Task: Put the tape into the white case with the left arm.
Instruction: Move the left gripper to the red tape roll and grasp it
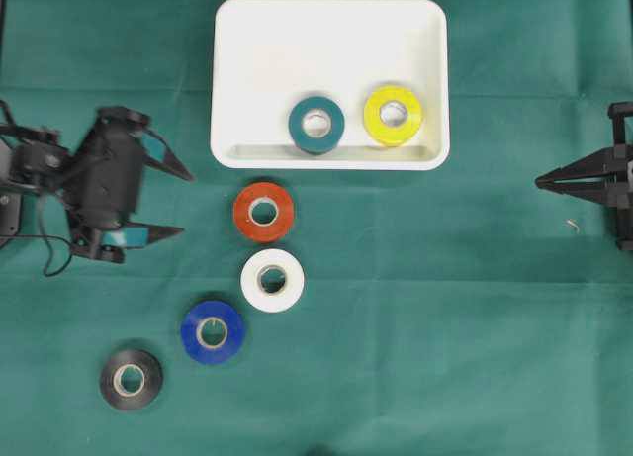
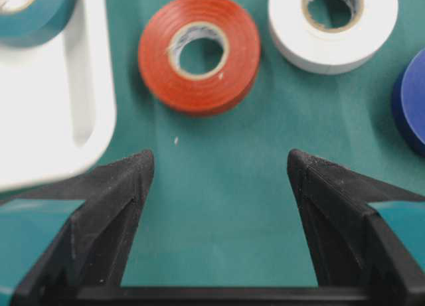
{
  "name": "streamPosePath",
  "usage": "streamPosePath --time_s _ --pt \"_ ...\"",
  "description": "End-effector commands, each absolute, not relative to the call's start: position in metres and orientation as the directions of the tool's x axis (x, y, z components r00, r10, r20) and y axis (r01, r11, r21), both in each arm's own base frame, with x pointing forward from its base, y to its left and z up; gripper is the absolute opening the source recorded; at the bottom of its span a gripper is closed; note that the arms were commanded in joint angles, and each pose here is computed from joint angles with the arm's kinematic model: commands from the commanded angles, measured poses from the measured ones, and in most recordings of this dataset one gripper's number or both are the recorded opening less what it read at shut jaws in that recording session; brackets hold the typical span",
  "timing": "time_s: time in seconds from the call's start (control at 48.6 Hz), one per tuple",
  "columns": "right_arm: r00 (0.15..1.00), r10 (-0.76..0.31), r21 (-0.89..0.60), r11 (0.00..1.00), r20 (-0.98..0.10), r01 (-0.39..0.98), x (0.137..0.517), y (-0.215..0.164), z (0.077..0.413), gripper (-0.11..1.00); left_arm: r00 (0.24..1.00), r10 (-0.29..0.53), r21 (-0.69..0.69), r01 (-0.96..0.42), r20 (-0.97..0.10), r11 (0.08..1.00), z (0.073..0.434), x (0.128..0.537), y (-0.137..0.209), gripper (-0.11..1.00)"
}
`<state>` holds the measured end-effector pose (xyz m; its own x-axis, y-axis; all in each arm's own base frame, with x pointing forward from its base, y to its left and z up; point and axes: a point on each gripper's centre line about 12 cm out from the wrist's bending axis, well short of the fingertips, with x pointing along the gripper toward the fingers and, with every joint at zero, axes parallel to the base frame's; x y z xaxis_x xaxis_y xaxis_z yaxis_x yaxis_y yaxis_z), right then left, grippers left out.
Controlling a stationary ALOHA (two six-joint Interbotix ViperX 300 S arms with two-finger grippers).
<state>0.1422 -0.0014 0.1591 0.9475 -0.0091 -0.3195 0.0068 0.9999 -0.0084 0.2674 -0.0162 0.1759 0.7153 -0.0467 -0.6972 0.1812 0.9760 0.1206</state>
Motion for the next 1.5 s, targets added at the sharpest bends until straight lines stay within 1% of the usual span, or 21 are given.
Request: streamPosePath --time_s 0.0,0.144,0.432,0.803,1.483 --pt "0.952 -0.009 -0.005 1.000 -0.305 0.008 0.144 -0.001 0.164 -0.09 0.722 -0.056 0.146 0.215 -0.690 0.966 0.182 0.284 -0.021 0.80" --pt "0.952 -0.009 -0.005 1.000 -0.305 0.008 0.144 -0.001 0.164 -0.09 0.692 -0.058 0.177 0.264 -0.720 0.948 0.176 0.297 -0.023 0.80" --pt "0.952 -0.009 -0.005 1.000 -0.305 0.008 0.144 -0.001 0.164 -0.09 0.571 -0.051 0.224 0.401 -0.819 0.888 0.156 0.311 -0.025 0.80" --pt "0.952 -0.009 -0.005 1.000 -0.305 0.008 0.144 -0.001 0.164 -0.09 0.566 -0.052 0.265 0.463 -0.823 0.846 0.155 0.331 -0.027 0.80" --pt "0.952 -0.009 -0.005 1.000 -0.305 0.007 0.144 -0.001 0.163 -0.09 0.503 -0.046 0.258 0.518 -0.863 0.815 0.123 0.363 -0.029 0.80"
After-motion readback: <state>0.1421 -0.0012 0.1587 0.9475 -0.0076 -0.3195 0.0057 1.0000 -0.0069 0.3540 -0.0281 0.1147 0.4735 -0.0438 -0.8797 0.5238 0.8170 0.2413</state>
